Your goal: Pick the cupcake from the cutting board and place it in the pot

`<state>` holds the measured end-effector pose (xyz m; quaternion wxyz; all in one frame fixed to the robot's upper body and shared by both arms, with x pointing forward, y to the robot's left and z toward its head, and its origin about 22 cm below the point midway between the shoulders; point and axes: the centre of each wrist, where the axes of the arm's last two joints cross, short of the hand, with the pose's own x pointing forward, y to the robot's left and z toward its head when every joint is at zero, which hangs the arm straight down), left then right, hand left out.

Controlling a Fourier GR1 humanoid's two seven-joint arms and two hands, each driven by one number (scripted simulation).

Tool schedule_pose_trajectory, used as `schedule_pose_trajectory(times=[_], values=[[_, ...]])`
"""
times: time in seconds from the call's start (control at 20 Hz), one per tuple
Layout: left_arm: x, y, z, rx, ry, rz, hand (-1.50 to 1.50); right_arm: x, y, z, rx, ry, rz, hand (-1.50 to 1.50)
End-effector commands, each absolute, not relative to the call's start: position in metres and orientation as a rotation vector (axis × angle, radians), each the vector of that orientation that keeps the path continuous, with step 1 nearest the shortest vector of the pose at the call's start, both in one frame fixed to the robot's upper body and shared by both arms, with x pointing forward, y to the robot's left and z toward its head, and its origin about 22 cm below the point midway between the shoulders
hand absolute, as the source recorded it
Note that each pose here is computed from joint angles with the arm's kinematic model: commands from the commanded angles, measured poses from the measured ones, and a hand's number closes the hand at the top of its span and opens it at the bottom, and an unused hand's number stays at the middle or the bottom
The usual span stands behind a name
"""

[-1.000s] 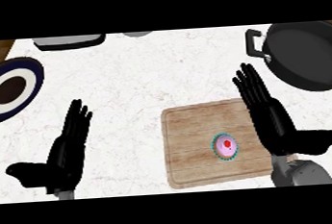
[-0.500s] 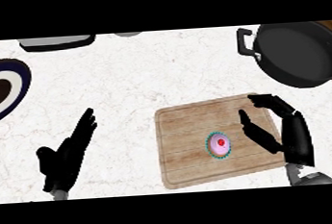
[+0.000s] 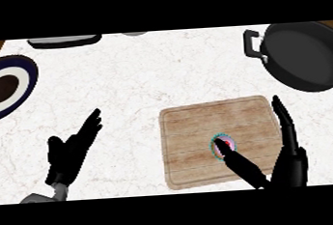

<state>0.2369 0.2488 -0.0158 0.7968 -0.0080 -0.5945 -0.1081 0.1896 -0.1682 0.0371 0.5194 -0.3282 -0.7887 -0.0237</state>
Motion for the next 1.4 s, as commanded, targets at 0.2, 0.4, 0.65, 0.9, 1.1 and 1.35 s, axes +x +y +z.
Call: schedule_pose_trajectory(times=[0.2, 0.4, 0.65, 0.9, 1.1, 1.35], values=[[0.241, 0.241, -0.02, -0.029, -1.271, -0.27, 0.0, 0.166, -0.158, 0.071, -0.738, -1.535, -0.015, -1.5], [0.252, 0.23, -0.024, -0.042, -1.255, -0.262, 0.0, 0.176, -0.15, 0.116, -0.711, -1.435, -0.06, -1.5], [0.255, 0.231, -0.017, -0.074, -1.27, -0.271, 0.0, 0.187, -0.147, 0.125, -0.599, -1.244, 0.054, -1.5], [0.258, 0.229, -0.022, -0.062, -1.284, -0.283, 0.0, 0.193, -0.152, 0.079, -0.546, -1.08, 0.21, -1.5], [0.267, 0.253, -0.038, -0.068, -1.276, -0.274, 0.0, 0.199, -0.147, 0.071, -0.564, -1.082, 0.22, -1.5], [0.262, 0.25, -0.026, -0.051, -1.285, -0.281, 0.0, 0.2, -0.17, 0.052, -0.655, -1.142, 0.184, -1.5]])
